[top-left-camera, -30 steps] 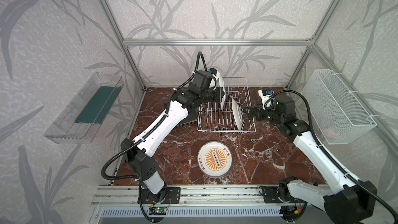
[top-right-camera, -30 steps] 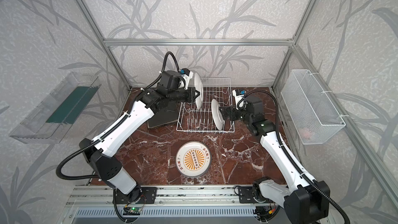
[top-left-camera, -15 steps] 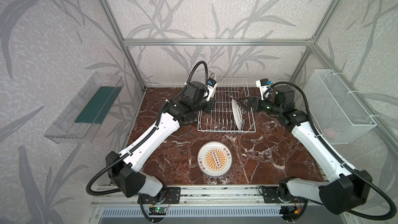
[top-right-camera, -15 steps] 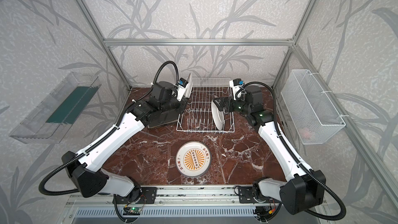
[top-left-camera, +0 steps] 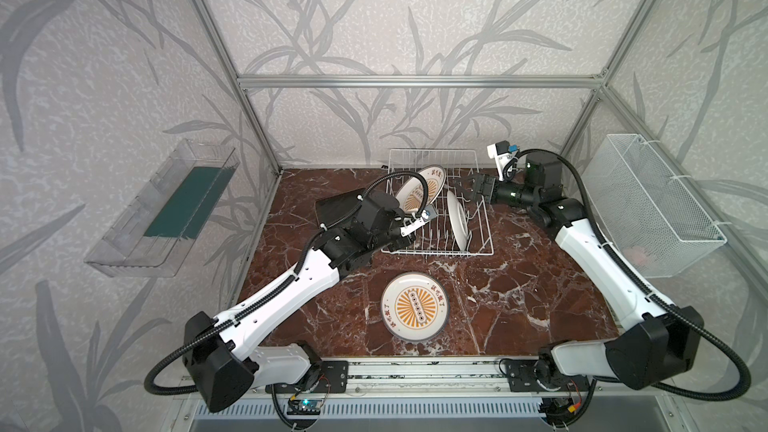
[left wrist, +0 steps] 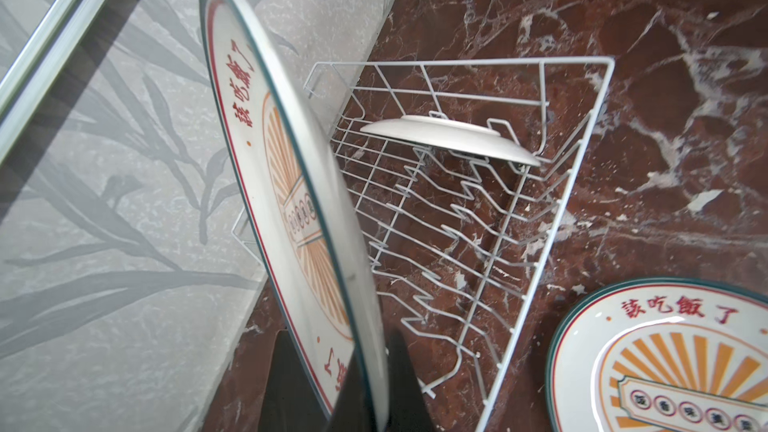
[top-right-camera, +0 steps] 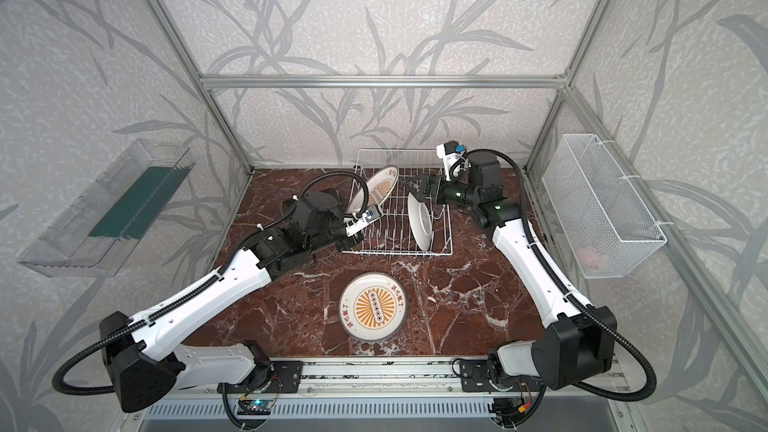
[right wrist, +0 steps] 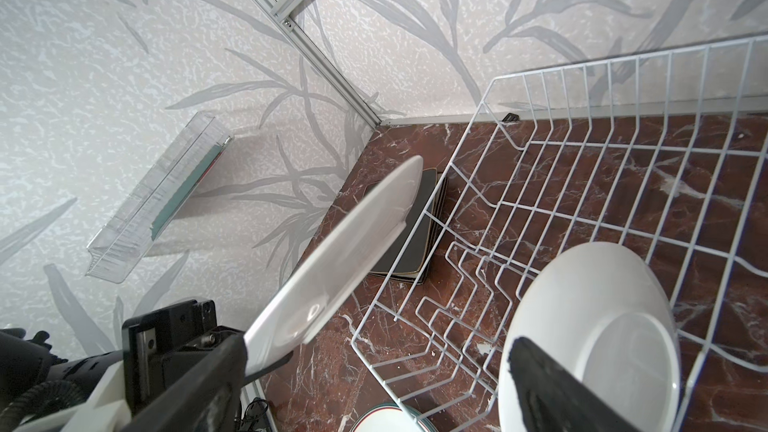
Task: Unload the plates from the dish rack
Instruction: 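Close the left gripper and lift the printed plate up out of the rack, then raise the printed plate upright while the right gripper reaches toward its rim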
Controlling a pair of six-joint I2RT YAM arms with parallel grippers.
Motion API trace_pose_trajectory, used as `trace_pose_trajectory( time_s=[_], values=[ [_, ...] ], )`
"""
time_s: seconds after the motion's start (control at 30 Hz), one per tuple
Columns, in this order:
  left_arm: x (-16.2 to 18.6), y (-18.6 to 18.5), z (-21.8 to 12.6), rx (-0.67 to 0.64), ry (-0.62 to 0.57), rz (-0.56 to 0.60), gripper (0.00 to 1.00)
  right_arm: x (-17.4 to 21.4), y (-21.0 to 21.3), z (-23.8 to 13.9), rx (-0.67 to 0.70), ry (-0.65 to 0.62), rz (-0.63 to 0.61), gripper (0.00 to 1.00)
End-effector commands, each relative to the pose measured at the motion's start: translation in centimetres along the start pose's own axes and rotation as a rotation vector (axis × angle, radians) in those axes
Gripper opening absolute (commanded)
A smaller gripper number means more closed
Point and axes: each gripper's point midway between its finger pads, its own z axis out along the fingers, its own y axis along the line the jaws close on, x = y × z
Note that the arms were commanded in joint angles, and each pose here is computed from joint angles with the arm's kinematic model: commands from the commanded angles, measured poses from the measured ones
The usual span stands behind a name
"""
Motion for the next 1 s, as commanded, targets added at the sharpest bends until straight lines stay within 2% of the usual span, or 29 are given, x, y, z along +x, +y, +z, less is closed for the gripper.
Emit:
trace_pose_trajectory(
  time_s=[0.0,0.27,0.57,0.73,0.97],
  values=[
    [-1.6,2.6,-1.2,-0.151,-0.019,0.193,0.00,-1.2,1.8,0.2,-0.063,-0.015,-0.012,0.94],
    [-1.2,1.8,0.1,-0.231,0.046,0.456,0.00,0.2,1.4,2.1,-0.043,0.049,0.041,0.85],
    [-1.4,0.4,1.7,-0.279,0.109,0.639,0.00,2.2,0.1,3.9,-0.004,0.128,0.107,0.69],
    [-1.4,0.1,2.3,-0.332,0.136,0.706,0.00,2.8,-1.0,4.3,0.044,0.143,0.113,0.55],
    [-1.3,-0.5,2.8,-0.313,0.122,0.671,0.00,3.1,-1.1,4.6,0.035,0.143,0.127,0.33]
  ],
)
